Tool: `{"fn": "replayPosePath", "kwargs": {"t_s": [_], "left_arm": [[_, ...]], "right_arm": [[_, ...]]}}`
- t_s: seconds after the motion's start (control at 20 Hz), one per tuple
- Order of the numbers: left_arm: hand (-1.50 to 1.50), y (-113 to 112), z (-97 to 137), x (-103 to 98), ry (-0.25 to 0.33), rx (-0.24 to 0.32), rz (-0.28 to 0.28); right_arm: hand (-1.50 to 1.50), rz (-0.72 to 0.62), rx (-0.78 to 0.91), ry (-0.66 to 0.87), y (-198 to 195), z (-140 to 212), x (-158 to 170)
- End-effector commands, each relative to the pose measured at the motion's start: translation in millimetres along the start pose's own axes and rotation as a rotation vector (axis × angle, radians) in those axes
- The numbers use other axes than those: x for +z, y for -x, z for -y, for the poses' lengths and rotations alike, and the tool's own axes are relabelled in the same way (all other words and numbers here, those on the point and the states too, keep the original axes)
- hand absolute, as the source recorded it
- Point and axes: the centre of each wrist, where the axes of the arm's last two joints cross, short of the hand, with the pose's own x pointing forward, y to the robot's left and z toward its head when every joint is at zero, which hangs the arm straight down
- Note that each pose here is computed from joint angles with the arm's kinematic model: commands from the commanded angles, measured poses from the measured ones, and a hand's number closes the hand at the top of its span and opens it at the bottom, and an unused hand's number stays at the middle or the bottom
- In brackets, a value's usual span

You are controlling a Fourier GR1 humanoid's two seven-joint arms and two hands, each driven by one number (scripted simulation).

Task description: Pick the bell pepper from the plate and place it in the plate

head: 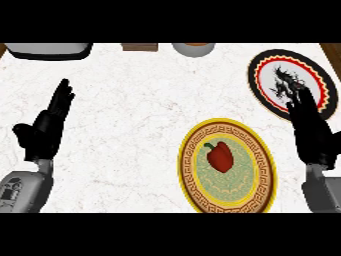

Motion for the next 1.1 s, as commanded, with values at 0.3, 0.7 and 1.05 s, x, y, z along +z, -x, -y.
{"fn": "replayPosePath", "kwargs": {"t_s": [0.3,0.7,1.05], "left_arm": [[0.0,49,35,36,0.104,0.121,-0.335],[0.0,47,45,59,0.116,0.19,-0.432],[0.0,48,39,52,0.125,0.201,-0.436]], "right_arm": [[1.5,0.499,0.7,-0.469,-150,-10,-45],[-1.5,0.574,0.274,-0.498,-60,-14,-80],[-1.5,0.516,0.602,-0.675,-99,20,-85]]}}
